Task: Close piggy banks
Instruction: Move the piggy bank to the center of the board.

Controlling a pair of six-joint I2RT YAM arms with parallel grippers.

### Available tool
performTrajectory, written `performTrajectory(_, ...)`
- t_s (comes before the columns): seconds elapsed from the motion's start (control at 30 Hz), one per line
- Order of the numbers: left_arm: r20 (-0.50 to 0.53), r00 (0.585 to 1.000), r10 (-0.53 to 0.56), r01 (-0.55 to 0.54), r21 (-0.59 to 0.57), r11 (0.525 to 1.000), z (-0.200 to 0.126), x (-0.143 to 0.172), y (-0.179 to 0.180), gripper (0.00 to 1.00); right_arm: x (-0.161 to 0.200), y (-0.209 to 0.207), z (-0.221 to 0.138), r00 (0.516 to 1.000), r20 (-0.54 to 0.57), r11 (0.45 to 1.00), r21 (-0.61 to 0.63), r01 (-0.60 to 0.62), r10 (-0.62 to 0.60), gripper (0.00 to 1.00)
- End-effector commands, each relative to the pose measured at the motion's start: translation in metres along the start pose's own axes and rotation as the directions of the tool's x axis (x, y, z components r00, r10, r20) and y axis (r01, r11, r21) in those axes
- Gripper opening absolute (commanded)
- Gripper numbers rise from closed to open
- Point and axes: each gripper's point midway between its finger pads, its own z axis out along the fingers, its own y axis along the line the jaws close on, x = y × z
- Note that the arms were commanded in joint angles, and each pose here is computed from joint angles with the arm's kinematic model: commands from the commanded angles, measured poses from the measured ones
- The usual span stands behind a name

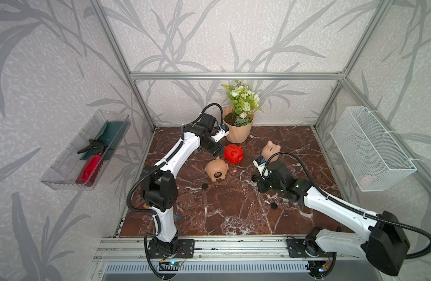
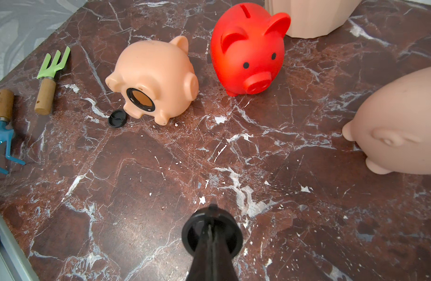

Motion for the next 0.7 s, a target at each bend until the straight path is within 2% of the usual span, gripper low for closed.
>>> performTrajectory(0.0, -0.077, 0.995, 0.067, -0.062, 0.07, 0.996, 0.002, 0.008, -0.007, 0.76, -0.005, 0.008, -0.003, 1.0, 0.023, 0.998, -0.058, -0.002, 0.004, 0.0)
performTrajectory(0.23, -0.235, 0.967, 0.098, -0.057, 0.175, 0.983, 0.021, 0.036, -0.017, 0.77, -0.004, 0.014, -0.003, 1.0, 0.005, 0.996, -0.091, -0.001, 0.001, 0.0)
performTrajectory(0.4, -0.199, 0.974, 0.111, -0.059, 0.251, 0.966, 0.027, 0.033, -0.03, 0.82, -0.006, 0.014, -0.006, 1.0, 0.018, 0.996, -0.091, 0.01, -0.009, 0.0)
performTrajectory(0.47, -0.206, 0.973, 0.104, -0.052, 0.243, 0.969, 0.034, 0.036, -0.027, 0.82, -0.006, 0.014, -0.006, 1.0, 0.015, 0.996, -0.091, 0.011, -0.01, 0.0)
performTrajectory(0.6, -0.22, 0.973, 0.066, 0.013, 0.338, 0.941, 0.042, 0.043, -0.033, 0.82, -0.006, 0.014, -0.006, 1.0, 0.007, 0.996, -0.088, 0.011, -0.01, 0.0)
performTrajectory(0.67, -0.245, 0.969, 0.038, 0.05, 0.343, 0.938, 0.045, 0.047, -0.031, 0.83, -0.004, 0.011, -0.005, 1.0, -0.007, 0.997, -0.075, 0.008, -0.009, 0.0)
